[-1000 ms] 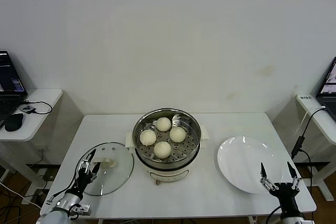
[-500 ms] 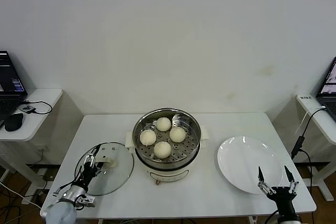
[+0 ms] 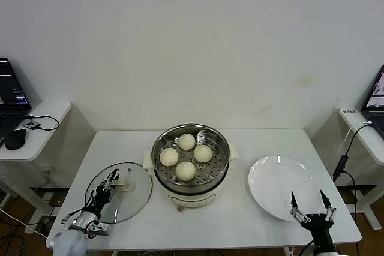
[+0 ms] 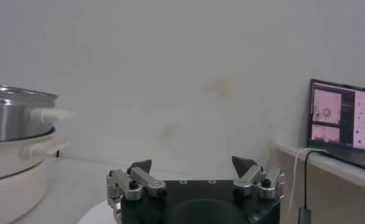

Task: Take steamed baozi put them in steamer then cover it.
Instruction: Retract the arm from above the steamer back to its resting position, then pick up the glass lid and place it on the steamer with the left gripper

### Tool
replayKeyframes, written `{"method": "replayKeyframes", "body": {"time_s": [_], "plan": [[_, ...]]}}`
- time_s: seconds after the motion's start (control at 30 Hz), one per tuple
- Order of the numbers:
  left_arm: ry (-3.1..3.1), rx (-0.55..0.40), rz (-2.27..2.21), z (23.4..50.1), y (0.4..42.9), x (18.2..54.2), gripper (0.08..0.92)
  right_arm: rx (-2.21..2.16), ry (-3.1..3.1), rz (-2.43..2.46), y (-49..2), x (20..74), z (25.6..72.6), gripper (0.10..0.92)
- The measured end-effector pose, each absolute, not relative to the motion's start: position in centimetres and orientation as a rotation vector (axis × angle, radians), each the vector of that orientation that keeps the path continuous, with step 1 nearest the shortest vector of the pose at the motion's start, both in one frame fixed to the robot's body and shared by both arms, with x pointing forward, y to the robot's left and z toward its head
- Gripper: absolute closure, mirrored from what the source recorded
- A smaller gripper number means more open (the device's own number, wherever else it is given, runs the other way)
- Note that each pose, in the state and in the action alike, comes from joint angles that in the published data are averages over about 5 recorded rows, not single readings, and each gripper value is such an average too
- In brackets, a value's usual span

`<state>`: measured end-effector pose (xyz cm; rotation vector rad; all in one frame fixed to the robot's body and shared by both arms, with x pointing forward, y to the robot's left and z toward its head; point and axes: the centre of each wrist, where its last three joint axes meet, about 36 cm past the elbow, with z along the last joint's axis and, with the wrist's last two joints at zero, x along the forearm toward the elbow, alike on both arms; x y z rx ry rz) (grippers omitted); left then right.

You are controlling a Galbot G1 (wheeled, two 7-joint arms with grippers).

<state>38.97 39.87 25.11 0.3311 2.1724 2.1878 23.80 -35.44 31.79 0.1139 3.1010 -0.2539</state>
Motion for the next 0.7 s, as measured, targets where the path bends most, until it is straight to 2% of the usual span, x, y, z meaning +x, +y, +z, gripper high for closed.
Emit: {"method": "replayKeyframes", "body": {"time_s": [0.27,0.5,0.7], "plan": [[2.169,0.283,2.185,25.3,40.2,38.5,0.84,0.086,3.106,-0.256,-35.1,23.8,31.6,0.2],[2.172,0.205,2.178,26.9,40.5,37.7,0.861,0.07,3.1,-0.264,-34.9,23.8,31.7,0.199],[2.175,0.113,2.208,29.6,40.3,36.2,0.861,0.051,3.094,-0.272,-34.6,23.9,31.8,0.2]]}}
